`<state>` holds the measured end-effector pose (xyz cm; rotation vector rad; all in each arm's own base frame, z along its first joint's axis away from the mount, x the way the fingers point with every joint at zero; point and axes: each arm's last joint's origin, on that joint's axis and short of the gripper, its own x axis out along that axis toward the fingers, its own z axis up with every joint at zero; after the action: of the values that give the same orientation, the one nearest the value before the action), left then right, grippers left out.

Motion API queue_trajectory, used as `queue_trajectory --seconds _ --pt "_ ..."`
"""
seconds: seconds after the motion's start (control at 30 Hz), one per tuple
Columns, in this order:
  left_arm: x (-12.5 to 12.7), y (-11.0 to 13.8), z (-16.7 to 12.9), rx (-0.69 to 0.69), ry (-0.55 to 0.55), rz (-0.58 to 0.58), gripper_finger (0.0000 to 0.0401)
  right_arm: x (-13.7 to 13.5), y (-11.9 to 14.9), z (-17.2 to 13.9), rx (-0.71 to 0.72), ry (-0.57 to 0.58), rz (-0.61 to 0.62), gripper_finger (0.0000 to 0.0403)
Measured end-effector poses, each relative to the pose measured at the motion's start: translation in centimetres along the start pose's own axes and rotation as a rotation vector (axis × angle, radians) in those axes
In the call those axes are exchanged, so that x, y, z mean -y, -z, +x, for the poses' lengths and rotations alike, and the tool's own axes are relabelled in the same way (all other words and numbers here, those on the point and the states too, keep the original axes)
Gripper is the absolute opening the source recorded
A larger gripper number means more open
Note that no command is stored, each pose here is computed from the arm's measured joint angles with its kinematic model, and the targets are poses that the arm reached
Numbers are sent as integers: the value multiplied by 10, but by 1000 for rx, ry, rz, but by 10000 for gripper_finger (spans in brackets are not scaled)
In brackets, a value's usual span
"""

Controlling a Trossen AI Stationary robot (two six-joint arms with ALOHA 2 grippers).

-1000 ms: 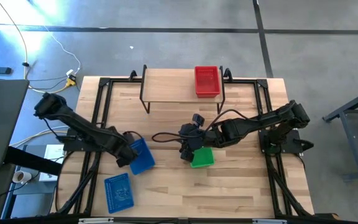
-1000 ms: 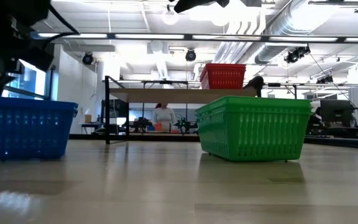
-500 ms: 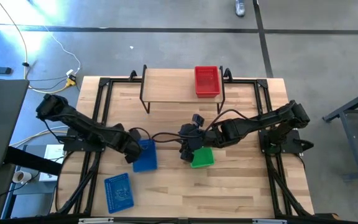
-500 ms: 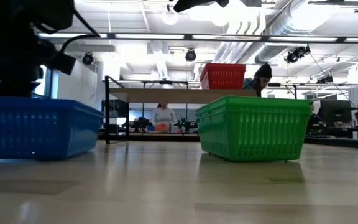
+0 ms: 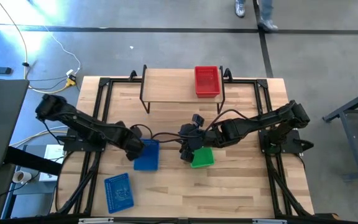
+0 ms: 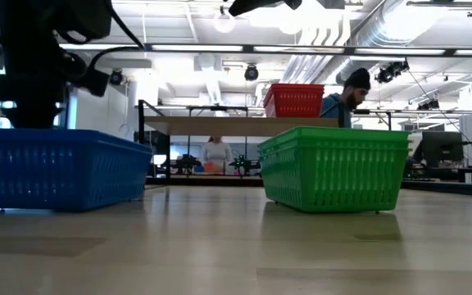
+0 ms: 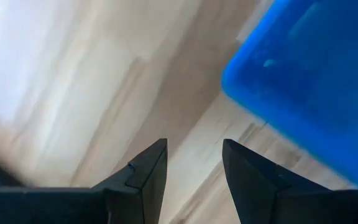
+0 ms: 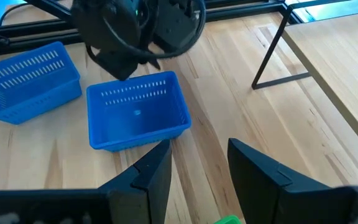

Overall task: Stack baskets on shelf by color
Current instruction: Stack the bottom blue basket on the top of the stacked blue baskets

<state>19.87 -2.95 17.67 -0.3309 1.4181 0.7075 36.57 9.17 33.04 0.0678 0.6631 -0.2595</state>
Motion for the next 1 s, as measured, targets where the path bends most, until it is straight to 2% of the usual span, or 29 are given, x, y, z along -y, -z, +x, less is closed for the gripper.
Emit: queue_trajectory --seconds 0.17,0.3,0.57,0.83,1.0 --pt "-9 1 -24 -15 -80 -40 145 0 0 0 -2 0 -1 145" --pt "-10 6 -42 -1 -67 -65 145 0 1 0 -10 -12 -3 145" --pt "-8 31 -66 5 64 -172 145 -1 3 -1 -26 -15 -17 145" --pt "4 65 -79 -76 160 -304 145 -1 3 -1 -33 -13 -20 145" --pt "9 83 -82 -85 179 -258 145 -1 4 -1 -35 -12 -21 145"
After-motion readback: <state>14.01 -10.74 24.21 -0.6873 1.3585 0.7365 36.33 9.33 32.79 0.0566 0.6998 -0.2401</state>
